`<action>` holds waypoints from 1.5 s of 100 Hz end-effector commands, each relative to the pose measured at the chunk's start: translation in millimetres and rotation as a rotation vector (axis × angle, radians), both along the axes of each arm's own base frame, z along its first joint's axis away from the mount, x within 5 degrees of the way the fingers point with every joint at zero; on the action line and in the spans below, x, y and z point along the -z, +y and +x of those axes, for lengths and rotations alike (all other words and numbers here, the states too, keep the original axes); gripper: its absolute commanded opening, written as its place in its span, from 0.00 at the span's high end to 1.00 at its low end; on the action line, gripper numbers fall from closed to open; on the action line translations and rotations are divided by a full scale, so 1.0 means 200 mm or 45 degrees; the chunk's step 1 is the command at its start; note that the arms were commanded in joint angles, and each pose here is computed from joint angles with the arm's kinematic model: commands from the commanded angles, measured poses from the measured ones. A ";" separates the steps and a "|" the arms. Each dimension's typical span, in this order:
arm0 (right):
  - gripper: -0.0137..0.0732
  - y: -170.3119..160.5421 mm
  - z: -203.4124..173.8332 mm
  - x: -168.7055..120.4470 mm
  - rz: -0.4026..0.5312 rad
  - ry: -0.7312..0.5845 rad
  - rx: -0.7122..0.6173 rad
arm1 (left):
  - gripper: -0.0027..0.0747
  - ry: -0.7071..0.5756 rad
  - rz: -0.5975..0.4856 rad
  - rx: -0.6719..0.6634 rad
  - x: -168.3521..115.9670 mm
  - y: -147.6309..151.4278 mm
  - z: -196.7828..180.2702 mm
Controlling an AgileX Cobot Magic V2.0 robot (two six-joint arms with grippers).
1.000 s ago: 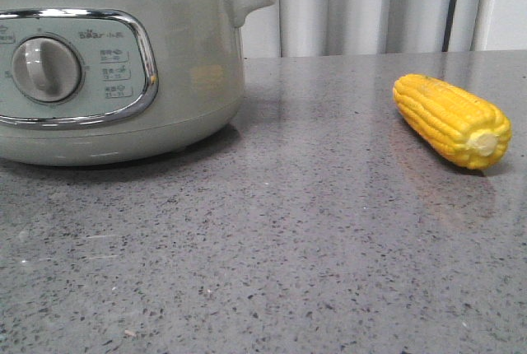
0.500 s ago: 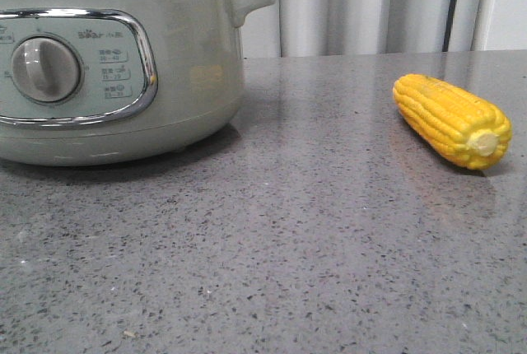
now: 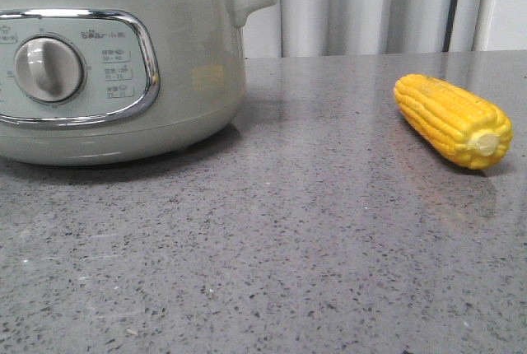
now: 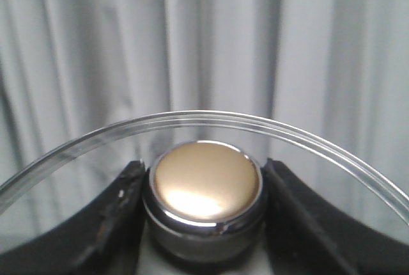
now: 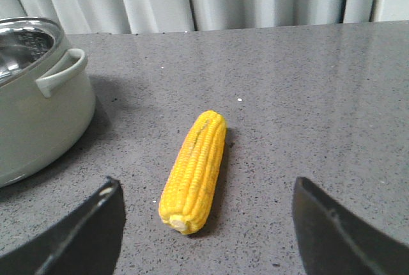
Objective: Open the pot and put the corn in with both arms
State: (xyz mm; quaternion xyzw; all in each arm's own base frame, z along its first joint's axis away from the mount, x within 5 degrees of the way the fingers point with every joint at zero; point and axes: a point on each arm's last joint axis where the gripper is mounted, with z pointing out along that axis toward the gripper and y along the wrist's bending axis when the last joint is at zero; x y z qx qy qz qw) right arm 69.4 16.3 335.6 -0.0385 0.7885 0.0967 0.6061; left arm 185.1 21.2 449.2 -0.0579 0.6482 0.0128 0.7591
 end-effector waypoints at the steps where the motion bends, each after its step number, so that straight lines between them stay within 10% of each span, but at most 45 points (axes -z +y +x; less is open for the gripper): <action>1: 0.29 0.00 0.01 -0.09 -0.003 -0.138 0.004 | 0.87 -0.074 0.012 -0.161 -0.05 0.10 -0.07; 38: 0.29 0.01 0.01 -0.10 0.003 -0.174 -0.036 | 0.87 0.294 -0.072 -0.326 0.45 0.24 -0.02; 65: 0.29 0.01 0.01 -0.10 0.003 -0.173 -0.036 | 0.87 0.279 -0.198 -0.498 0.71 0.31 -0.01; 150: 0.29 0.01 0.02 -0.09 0.001 -0.161 -0.036 | 0.77 0.589 -0.212 -0.379 0.96 0.26 0.16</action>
